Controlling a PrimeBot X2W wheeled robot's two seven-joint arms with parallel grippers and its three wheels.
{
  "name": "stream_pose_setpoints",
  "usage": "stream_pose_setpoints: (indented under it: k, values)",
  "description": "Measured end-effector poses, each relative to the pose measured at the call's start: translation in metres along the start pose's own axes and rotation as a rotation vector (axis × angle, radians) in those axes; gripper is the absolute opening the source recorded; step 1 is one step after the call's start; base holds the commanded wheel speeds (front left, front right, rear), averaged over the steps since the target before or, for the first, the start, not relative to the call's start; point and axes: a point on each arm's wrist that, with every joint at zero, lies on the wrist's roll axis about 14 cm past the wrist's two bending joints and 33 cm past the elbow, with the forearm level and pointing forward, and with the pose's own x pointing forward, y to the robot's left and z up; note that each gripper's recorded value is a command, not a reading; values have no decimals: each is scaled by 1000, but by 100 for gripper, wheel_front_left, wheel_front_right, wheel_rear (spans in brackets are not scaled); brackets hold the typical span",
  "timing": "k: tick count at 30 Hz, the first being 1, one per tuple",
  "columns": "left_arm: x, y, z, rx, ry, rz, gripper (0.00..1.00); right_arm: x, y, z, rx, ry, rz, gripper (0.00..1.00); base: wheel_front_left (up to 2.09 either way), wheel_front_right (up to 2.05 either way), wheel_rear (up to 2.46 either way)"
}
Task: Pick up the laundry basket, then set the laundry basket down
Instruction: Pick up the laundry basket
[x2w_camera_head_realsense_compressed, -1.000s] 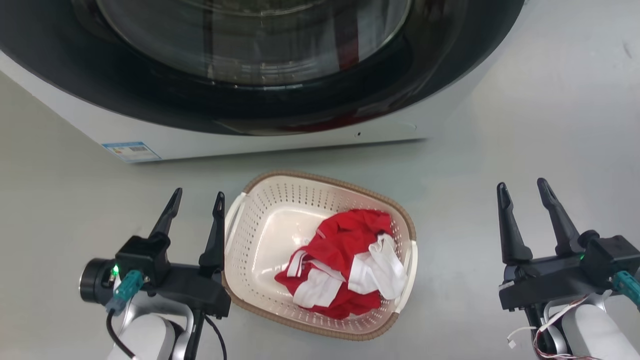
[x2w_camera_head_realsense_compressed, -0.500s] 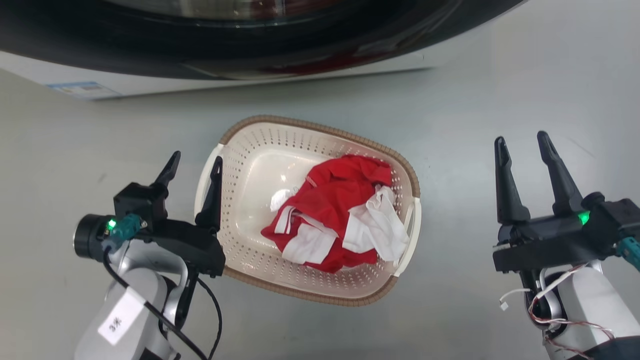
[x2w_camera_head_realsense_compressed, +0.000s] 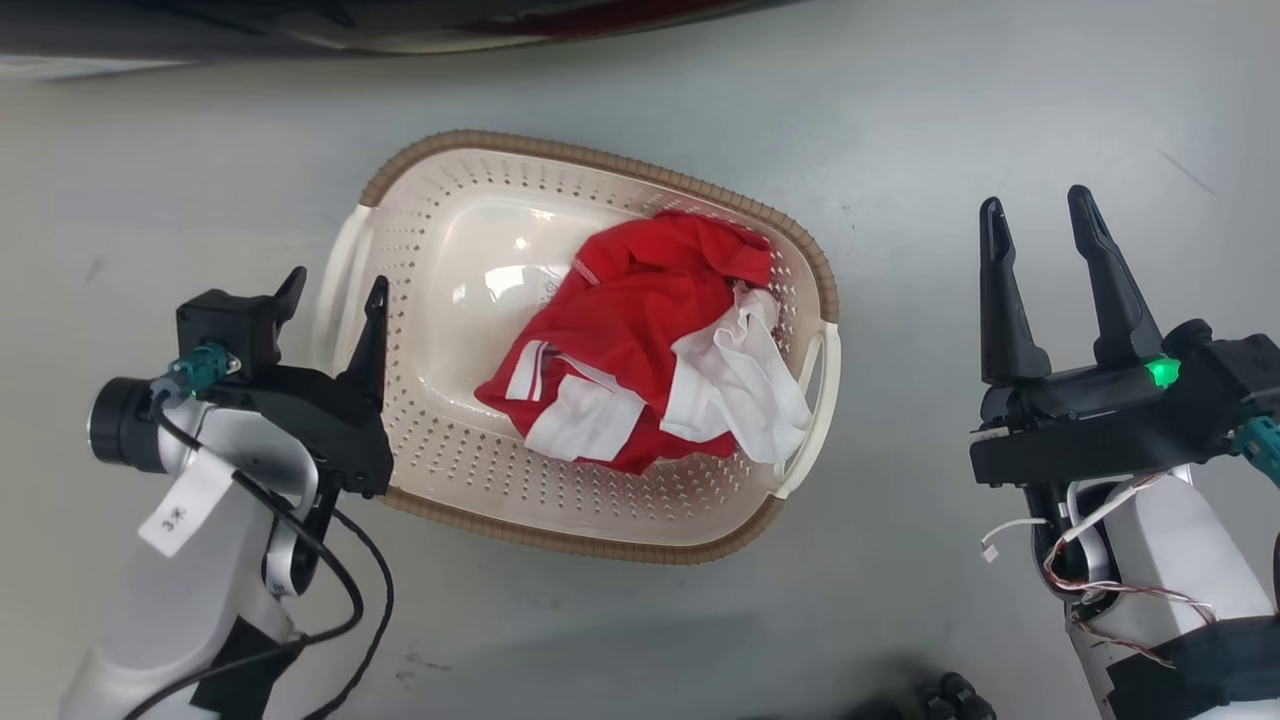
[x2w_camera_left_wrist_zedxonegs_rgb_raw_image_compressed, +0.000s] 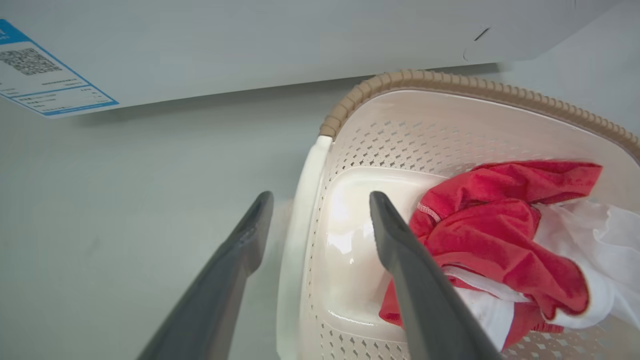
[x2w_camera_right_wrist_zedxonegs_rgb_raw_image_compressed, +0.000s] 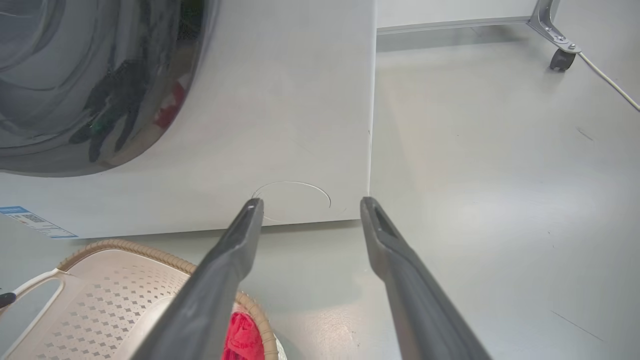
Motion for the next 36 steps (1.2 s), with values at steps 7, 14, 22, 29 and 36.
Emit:
stream_pose_setpoints:
  k: [7,14,22,29,36]
  values:
    - [20,1,-27,2,97,-22,100,-2,-13,-19,0,47,-32,100,0,0,0]
    - [30,6,-42,14,169,-21,100,-2,-16,-25,1,62,-37,100,0,0,0]
    - [38,8,-46,18,193,-21,34,-4,-21,-30,0,77,-51,100,0,0,0]
    - [39,6,-52,23,207,-35,0,-2,-21,-32,-4,81,-48,100,0,0,0]
    - [41,7,-51,35,205,-45,0,0,-22,-33,-14,81,-45,100,0,0,0]
